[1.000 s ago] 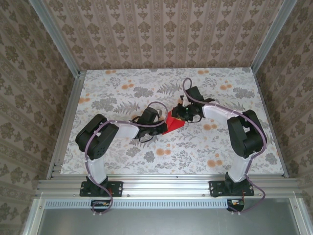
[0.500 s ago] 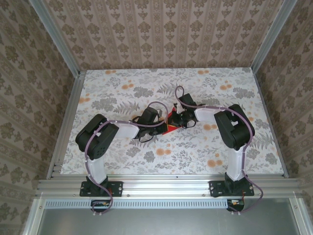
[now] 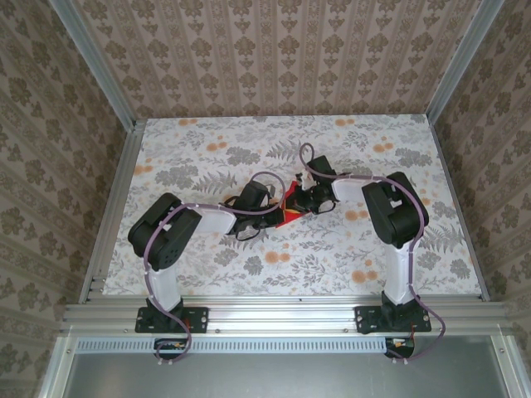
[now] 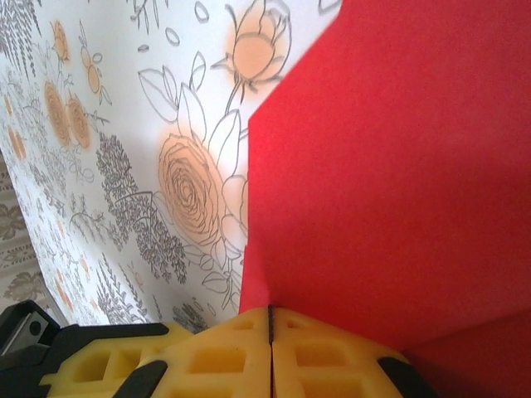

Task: Fold a paper plane with a square sheet of paper (pick it up from the middle)
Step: Fourth fold the wing at the center of the table.

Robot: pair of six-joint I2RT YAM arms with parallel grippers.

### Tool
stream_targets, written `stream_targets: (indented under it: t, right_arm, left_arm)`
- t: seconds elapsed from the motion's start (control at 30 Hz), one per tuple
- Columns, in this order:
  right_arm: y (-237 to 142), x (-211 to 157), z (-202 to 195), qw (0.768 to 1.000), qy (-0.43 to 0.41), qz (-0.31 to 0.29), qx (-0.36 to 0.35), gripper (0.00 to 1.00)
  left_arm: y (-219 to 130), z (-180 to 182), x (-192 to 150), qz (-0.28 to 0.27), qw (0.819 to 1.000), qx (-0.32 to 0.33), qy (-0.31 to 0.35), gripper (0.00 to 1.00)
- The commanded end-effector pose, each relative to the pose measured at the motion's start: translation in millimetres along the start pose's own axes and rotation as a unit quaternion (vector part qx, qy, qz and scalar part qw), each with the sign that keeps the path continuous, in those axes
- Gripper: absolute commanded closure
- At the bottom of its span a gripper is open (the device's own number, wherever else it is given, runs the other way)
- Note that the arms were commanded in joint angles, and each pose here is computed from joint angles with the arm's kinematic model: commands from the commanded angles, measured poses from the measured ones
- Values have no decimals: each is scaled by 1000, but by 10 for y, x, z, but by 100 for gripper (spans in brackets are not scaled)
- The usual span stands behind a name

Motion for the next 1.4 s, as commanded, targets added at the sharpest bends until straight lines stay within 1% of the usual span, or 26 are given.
stream_targets:
  t: [0.0,0.27,0.4,0.63,1.03,1.37]
  right_arm:
    - [-61,145,-488,996,18,-23,-84,92]
    - [-142,279,-599,995,20,-30,-96,91]
    - [-199,356,-693,993,27,-38,-113,91]
    - [-376,471,-872,986,53,-66,-141,91]
    - [-581,703,-1119,978,89,-108,-154,89]
    - [-718,854,-1221,974,96,-125,-164,88]
  left_arm:
    - [-33,478,-333,58,994,93,-14,100]
    - [-36,519,-372,66,993,99,-15,100]
    - [-43,526,-385,70,992,100,-14,100]
    - [-41,517,-386,71,992,99,-12,100]
    - [-28,507,-423,81,992,96,-4,100]
    - [-3,502,-460,92,991,99,0,100]
Point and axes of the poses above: each hand's point on the last joint's axis, 136 mm out from that joint toward the fingers, its own y axis out along the fingers, its own z axis along the line the jaws close on, x = y × z, the point moved 4 cm from there along -y, back along the fingers, and after that the axes turned 12 degrees about -y, right-handed, at the moved point
